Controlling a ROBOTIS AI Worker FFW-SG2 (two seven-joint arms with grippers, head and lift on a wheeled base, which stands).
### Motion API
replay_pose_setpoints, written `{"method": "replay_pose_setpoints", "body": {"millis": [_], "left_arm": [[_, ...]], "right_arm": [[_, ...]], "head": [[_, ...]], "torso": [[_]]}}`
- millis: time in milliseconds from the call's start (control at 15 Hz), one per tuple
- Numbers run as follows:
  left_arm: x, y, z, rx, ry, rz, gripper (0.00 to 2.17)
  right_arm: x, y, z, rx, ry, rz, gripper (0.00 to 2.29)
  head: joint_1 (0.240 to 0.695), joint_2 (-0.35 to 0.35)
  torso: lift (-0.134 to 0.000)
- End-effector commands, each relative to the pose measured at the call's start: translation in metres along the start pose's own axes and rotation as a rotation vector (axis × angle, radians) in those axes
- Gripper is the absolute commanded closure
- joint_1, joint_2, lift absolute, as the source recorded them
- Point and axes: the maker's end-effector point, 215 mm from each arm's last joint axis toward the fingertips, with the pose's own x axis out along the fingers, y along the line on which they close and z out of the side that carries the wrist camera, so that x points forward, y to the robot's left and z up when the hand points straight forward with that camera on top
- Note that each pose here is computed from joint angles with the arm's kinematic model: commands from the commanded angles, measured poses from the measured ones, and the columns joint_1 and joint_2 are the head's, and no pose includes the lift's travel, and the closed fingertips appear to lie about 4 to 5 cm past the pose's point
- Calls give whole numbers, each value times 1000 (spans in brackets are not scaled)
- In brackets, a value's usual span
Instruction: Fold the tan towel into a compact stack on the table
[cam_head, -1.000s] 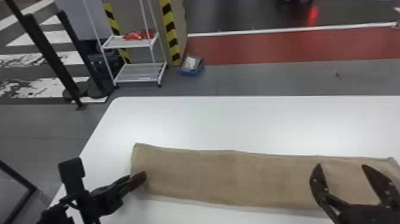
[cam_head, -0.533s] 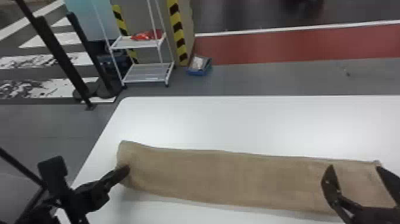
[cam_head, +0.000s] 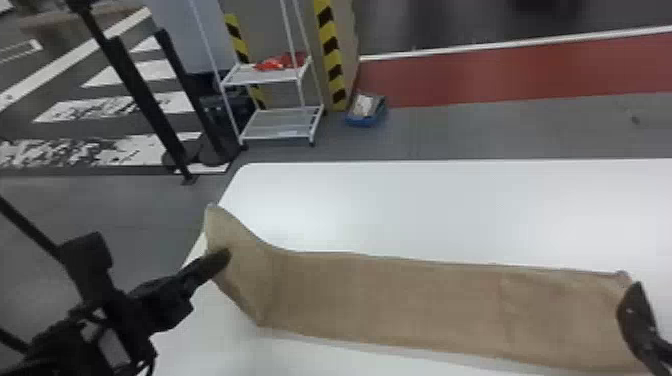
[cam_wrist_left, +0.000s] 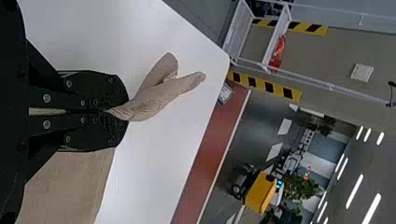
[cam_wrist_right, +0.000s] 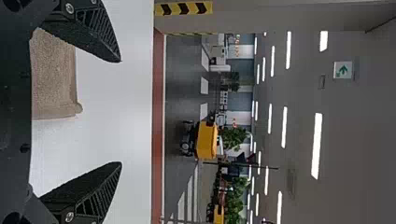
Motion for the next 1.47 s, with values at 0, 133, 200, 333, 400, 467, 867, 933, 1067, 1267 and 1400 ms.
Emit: {"method": "replay_pose_setpoints", "body": {"millis": [0,133,200,333,400,467,867,933,1067,1267,1400], "left_arm": [[-1,-88,-4,86,13,-126,2145],[0,-159,-18,140,33,-219,2145],[2,-195,-27,177,46,-264,2145],[4,-251,-53,239,81,-317,2145],[7,-272,-68,275,100,-323,2148],[12,-290,-86,310,116,-326,2148],[35,-341,-143,392,143,-325,-2],[36,-342,-144,394,144,-324,-2],[36,-342,-143,393,143,-325,29],[36,-334,-141,389,141,-309,29],[38,-319,-128,372,95,-283,29]], "right_arm": [[0,-18,3,3,-8,-30,97],[-2,-36,3,5,-5,-61,97],[-3,-45,2,5,-4,-78,97],[-3,-56,2,12,-3,-98,97],[-3,-56,1,13,-2,-99,103],[-3,-57,1,12,-2,-98,107],[-1,-56,-1,18,0,-100,110],[0,-56,0,17,-1,-100,110],[0,-56,-1,18,1,-98,110],[2,-50,-2,23,0,-90,110],[2,-34,-2,29,0,-61,110]], "head": [[695,217],[695,90],[695,36],[695,-70],[695,-126],[695,-177],[695,-350],[695,-350],[695,-350],[695,-350],[695,-350]], "torso": [[-114],[-114],[-114],[-114],[-114],[-114],[-114],[-114],[-114],[-114],[-114]]}}
